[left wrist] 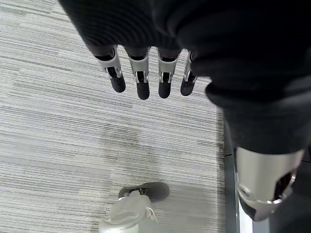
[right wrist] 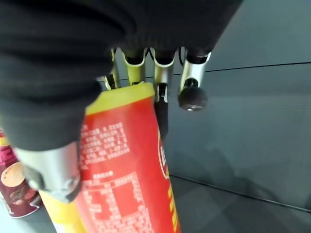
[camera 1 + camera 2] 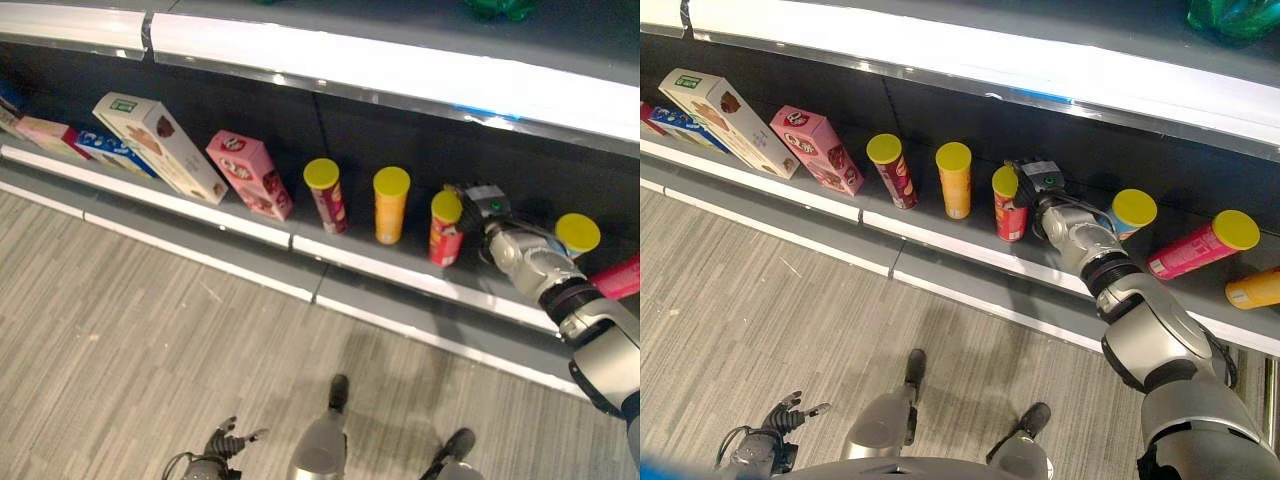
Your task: Put the goods on the table back onto the shelves and tidy them up.
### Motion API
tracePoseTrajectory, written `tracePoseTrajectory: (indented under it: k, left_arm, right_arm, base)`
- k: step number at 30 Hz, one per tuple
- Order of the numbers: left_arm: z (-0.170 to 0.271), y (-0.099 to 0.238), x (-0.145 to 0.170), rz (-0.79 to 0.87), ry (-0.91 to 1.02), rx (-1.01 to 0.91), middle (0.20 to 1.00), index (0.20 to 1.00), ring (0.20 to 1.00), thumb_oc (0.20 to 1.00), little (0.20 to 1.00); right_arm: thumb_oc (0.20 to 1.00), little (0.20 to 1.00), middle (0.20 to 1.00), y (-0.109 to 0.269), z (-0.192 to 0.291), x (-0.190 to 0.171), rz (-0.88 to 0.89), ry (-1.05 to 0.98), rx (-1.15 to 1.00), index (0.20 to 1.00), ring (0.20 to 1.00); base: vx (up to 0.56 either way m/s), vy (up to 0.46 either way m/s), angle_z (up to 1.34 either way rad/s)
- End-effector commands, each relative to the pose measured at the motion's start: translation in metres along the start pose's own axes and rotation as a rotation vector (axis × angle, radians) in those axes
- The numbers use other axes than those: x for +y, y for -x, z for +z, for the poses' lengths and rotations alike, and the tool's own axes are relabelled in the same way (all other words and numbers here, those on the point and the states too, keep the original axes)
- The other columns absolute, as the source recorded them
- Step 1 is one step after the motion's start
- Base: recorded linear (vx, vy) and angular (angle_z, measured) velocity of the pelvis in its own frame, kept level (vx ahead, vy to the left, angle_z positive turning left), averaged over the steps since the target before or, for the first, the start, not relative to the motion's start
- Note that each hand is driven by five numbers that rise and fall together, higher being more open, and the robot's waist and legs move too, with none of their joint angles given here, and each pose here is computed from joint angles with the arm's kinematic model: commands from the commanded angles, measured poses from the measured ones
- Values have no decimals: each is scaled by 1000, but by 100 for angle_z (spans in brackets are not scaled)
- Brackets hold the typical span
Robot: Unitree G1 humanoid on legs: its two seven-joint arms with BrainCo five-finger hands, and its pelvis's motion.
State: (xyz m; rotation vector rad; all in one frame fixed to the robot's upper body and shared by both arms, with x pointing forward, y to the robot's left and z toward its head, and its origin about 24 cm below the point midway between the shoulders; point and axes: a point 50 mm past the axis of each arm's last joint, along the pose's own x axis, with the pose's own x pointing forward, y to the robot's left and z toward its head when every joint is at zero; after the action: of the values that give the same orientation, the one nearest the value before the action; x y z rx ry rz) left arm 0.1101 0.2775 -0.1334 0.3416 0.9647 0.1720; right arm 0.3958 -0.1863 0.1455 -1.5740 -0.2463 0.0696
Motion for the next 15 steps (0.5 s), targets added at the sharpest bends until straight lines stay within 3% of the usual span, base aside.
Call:
tracePoseTrajectory:
  k: [1, 15]
  left_arm:
    - [9, -4, 26, 47, -117, -15, 1000, 1000, 1000, 1000, 1000]
    - [6, -4, 28, 54, -129, 4, 1000, 1000, 1000, 1000, 1000]
  right_arm:
    - [200, 200, 200, -8, -10, -25, -70, 42, 26, 200, 200]
    - [200, 200, 200, -4, -8, -13, -38, 27, 18, 200, 200]
  base:
    - [0, 0, 0]
    - [0, 0, 0]
